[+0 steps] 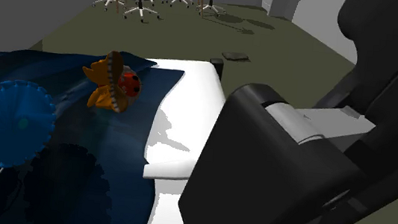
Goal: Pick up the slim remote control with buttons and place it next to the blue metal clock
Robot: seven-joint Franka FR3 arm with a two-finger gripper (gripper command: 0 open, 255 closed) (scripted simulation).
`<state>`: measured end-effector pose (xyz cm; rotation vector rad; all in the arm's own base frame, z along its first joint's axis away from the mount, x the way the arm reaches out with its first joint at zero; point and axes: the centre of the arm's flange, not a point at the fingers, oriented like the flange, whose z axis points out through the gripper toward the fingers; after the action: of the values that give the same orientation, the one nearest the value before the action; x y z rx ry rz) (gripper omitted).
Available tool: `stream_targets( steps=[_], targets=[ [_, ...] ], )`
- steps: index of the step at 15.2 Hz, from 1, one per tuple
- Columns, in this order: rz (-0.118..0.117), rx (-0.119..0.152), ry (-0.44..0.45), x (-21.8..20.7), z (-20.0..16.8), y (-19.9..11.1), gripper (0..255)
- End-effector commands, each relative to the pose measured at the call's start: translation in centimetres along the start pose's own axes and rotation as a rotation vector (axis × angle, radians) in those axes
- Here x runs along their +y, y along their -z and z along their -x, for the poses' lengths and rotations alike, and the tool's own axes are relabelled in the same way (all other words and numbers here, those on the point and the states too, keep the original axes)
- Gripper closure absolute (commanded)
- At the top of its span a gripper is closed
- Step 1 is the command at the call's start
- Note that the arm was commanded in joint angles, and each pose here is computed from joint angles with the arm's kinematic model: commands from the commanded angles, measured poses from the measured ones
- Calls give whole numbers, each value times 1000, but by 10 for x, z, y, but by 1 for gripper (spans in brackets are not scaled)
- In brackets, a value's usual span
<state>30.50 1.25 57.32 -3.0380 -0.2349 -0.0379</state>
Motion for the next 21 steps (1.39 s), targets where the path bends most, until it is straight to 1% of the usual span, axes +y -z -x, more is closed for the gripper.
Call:
stream_targets(
  steps=[1,11,21],
  targets=[
    [0,0,0,0,0,0,0],
    [19,-24,343,46,-76,-98,0],
    [38,-47,686,65,-161,-198,0]
  ],
)
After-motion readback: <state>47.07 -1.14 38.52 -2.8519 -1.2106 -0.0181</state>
